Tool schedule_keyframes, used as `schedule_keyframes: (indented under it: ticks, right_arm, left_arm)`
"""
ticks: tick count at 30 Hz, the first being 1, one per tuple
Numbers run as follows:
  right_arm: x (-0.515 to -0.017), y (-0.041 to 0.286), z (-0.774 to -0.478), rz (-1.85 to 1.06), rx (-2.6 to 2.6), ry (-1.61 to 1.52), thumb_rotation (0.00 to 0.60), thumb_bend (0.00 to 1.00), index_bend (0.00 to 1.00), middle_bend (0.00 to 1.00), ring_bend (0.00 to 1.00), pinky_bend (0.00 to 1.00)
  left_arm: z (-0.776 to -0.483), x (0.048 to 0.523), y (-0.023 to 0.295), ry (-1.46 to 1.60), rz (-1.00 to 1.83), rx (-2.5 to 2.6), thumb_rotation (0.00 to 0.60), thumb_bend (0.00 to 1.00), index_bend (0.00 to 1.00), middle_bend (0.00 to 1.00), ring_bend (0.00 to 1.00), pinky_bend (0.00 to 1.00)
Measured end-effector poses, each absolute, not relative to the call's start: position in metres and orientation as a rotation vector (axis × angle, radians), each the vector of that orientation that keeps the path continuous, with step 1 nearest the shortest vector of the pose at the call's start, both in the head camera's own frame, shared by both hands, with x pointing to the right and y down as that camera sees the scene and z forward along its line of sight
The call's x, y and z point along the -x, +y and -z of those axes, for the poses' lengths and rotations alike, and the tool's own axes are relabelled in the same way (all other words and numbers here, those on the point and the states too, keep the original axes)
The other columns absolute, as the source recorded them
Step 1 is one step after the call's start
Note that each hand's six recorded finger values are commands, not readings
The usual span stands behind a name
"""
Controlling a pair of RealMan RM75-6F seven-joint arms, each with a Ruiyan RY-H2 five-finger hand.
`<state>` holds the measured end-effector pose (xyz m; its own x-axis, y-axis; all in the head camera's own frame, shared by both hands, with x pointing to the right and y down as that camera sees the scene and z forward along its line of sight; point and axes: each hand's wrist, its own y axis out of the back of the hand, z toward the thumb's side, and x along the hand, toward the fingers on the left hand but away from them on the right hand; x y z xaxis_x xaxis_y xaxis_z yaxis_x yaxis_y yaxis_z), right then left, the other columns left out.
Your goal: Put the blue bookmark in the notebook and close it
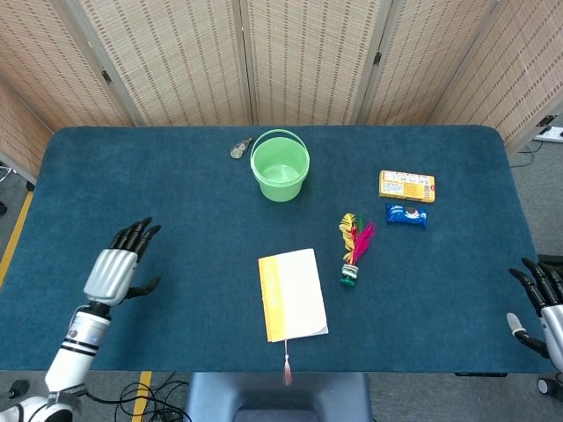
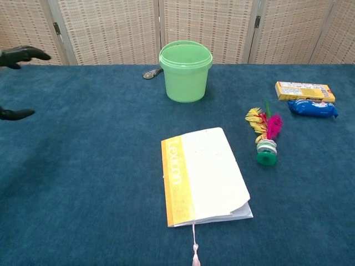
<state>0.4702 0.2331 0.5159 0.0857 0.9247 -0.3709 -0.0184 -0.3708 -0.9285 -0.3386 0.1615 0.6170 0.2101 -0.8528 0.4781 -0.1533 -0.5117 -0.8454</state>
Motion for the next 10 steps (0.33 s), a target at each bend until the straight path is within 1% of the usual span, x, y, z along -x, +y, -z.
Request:
schedule_keyframes:
  ticks: [5,10]
  right_arm:
    - [-0.464,0.229,-0.522,-1.397,1.559,-0.912,0.600,0.30,0.16,0.08,0.08,0.12]
    - [-0.455,0.224,-0.528,-1.371,1.588,-0.897,0.600,0.30,0.16,0.08,0.08,0.12]
  left_arm:
    - [-0.605,0.387,0.187,1.013,1.463,1.727,0.600,0.31,0.10,0.00,0.00,0.14]
    - [-0.590,0.423,0.213,1.074,1.540,1.641,0.600,0.31,0.11,0.00,0.00,0.14]
